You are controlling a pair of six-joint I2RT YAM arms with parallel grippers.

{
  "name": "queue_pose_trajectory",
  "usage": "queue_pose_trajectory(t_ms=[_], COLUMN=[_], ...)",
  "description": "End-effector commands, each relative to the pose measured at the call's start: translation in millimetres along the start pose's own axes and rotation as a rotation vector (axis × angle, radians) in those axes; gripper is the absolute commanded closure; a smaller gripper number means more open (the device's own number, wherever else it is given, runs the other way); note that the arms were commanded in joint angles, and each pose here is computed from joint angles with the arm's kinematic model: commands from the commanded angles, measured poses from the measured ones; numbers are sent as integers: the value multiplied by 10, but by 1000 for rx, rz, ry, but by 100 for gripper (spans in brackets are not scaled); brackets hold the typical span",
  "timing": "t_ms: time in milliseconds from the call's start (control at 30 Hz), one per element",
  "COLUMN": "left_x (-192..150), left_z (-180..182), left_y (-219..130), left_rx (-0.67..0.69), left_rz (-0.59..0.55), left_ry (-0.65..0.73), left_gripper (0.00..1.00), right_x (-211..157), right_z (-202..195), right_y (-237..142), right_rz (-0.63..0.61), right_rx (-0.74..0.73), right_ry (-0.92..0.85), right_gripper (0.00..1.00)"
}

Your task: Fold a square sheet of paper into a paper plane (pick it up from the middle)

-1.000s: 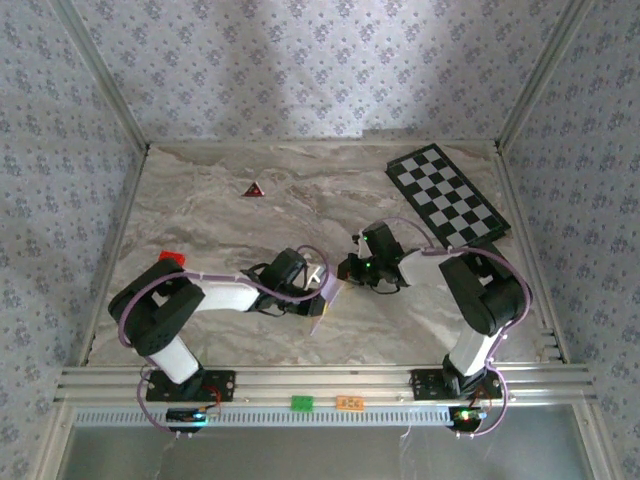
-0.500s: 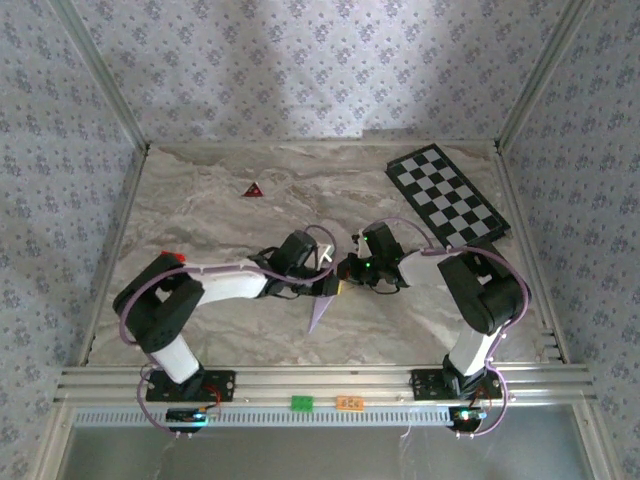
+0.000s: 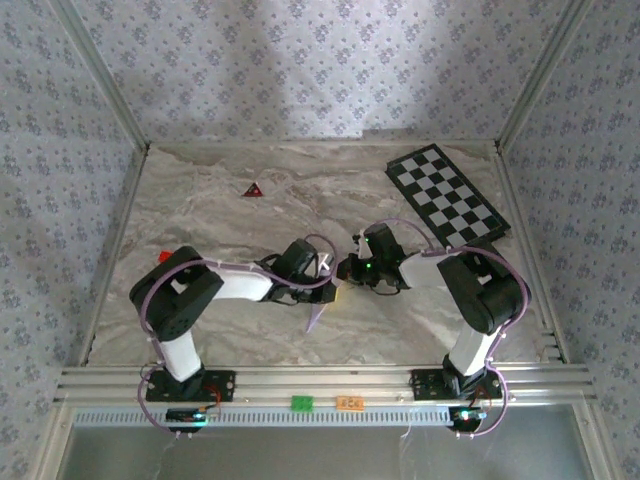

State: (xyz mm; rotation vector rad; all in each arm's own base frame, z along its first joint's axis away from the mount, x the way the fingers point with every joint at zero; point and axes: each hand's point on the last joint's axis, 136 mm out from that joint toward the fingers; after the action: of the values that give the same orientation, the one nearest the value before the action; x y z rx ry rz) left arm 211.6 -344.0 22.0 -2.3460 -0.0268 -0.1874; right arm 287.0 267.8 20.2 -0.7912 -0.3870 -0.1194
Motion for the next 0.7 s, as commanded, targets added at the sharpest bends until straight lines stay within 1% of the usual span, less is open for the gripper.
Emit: queue_pose_trajectory(t_ms=[0,100,200,333,433,500,600,667], left_x=[-335,-422,-548,-673,-728,-698,-545,-390], left_z=[226,223,315,473,442,397,245,216], left_y=[-60,-119,-205,-369,-502,-607,-794,-919], left_rx=[83,86,114,142,117,104,49,39], left_rz=[83,100,109,85,68,30,-56,-121], left_ry=[-16,0,4,-14,-10,4,17,-5], left_gripper=[98,97,97,97,97,97,97,95], right_x=[-401,-410,-405,-375,-331,-281,-86,81], right_z=[-450,-467,-467,-415,-334,-248,-1,180], right_y=[47,51,52,65,81,90,66,-16], right_rz=[116,122,123,120,120,115,89,56], right_rx=[-158,-164,-164,-147,-122,-97,-27,11], right_ry=[82,83,82,77,65,51,15,-17], right_gripper=[100,100,100,99,98,97,94,88])
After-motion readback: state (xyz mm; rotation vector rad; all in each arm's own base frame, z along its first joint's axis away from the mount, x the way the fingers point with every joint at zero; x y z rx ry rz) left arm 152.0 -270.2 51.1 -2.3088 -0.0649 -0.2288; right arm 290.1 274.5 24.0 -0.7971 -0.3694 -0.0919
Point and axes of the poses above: each hand's point on the last joint's axis, 136 mm out from that joint toward the fingers, its own y axis out along the fingers, its own z axis along the line the jaws close on, x = y × z, and after that the axes turned 12 degrees about -y, right-handed
